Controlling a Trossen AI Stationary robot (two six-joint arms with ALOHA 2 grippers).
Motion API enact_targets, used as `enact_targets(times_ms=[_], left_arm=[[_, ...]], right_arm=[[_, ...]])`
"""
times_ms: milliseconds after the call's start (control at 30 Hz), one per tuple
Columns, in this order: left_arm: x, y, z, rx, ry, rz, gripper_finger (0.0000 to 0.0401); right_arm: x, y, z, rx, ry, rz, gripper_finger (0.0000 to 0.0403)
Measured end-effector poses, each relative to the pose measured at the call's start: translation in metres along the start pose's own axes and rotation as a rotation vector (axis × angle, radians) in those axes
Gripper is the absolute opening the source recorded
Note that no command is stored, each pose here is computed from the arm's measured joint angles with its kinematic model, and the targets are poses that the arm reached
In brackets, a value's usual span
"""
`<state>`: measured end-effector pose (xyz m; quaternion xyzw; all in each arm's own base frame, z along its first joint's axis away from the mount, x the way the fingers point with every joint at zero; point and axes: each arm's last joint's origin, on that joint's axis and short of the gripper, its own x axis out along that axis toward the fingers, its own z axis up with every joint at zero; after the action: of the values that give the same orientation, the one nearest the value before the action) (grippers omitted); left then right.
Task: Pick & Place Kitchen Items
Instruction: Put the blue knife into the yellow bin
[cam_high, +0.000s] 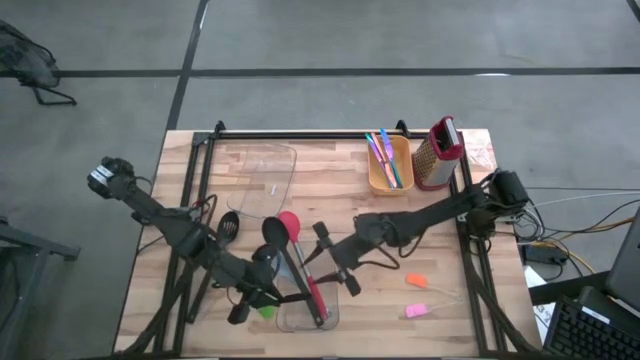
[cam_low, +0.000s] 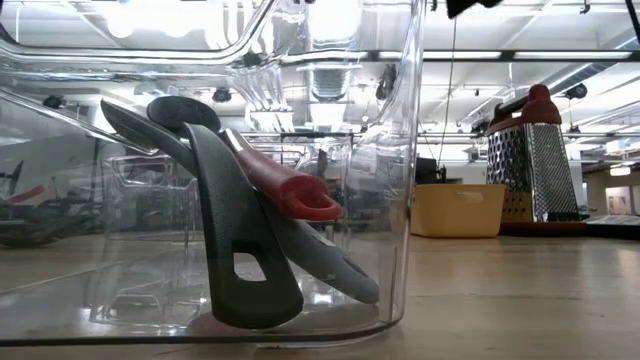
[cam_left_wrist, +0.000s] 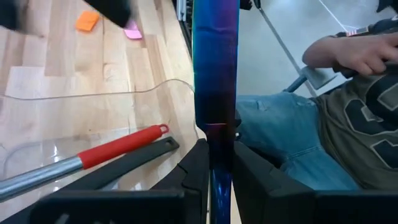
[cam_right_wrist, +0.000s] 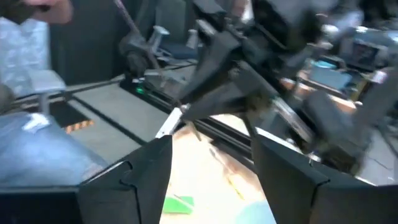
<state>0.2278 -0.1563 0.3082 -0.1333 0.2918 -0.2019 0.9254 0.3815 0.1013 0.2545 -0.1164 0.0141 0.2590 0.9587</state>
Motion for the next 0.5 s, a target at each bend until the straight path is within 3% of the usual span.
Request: enact_targets(times_ms=[333, 500], left_arm=[[-0.002, 0.001, 0.002, 0.028, -0.01, -0.012, 0.0051], [-0.003, 0.003, 0.005, 0.034, -0.028, -0.008, 0.0051]], right_arm=[[0.015, -0.002, 0.02, -0.031, -0.095, 0.201, 0.0195], [0.017, 0.001, 0.026, -0.051, -0.117, 0.218, 0.0178]])
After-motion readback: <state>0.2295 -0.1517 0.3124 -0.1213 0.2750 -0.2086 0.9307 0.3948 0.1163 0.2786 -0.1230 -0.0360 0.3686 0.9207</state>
